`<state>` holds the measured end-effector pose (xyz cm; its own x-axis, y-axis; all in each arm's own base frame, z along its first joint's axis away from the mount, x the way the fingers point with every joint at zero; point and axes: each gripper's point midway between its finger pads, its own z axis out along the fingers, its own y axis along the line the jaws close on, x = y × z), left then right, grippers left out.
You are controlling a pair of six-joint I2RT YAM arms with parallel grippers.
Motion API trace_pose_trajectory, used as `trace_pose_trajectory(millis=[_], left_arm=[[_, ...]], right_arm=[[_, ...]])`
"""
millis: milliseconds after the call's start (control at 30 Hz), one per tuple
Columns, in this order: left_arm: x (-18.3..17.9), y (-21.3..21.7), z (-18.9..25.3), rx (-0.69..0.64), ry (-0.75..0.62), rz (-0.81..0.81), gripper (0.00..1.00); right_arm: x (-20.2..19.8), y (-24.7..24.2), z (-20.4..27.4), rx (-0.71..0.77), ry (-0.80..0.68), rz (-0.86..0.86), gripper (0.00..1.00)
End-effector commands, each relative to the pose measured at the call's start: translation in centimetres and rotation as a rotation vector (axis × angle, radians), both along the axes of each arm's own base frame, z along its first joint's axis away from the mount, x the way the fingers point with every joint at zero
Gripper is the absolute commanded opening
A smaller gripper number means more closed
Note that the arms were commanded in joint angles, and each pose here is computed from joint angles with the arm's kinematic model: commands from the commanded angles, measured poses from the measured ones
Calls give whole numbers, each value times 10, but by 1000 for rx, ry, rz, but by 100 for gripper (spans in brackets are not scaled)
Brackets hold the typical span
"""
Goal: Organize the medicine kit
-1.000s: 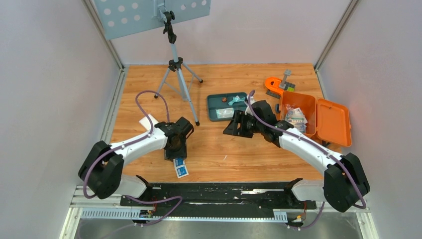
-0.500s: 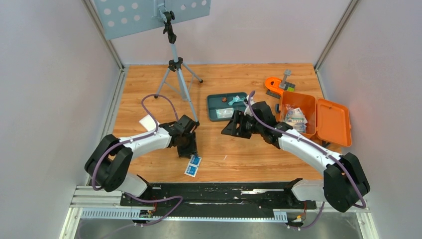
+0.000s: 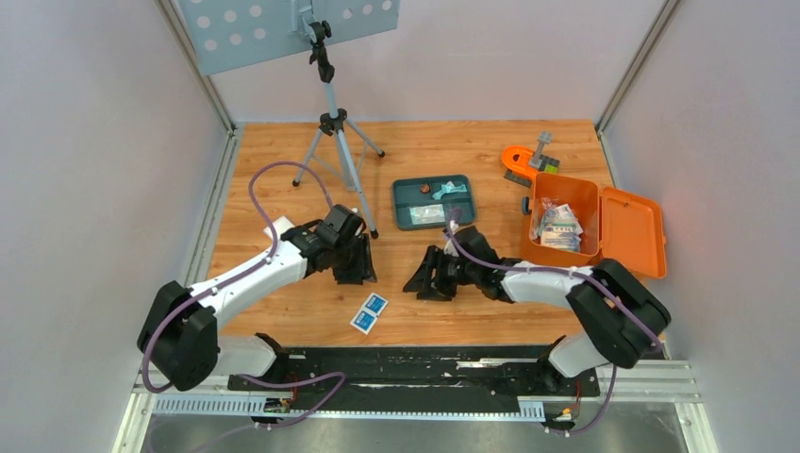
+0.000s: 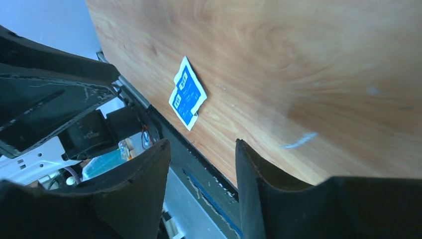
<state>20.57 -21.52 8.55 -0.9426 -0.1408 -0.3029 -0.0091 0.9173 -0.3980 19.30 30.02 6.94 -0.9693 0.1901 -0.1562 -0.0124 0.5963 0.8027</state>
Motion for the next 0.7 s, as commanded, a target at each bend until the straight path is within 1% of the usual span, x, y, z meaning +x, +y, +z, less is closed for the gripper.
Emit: trace_pose_trajectory(millis=[0,100,200,433,667], left_arm=[[-37,42,-23,129,127,41,47],[-52,41,-28,70,153,45,45],[-64,45,-38,66,192,64,44],[-68,39,-60,17,208,75,42],[-66,35,-79,15,226,74,40]], right_arm=[[-5,44,10,115,104,-48,48],[-11,48,-1,129,178,-95,48],[-15,51,-8,154,214,-122,47],[-17,63,-27,157,270,-157,40],[-19,78,-43,169,298,-135,39]])
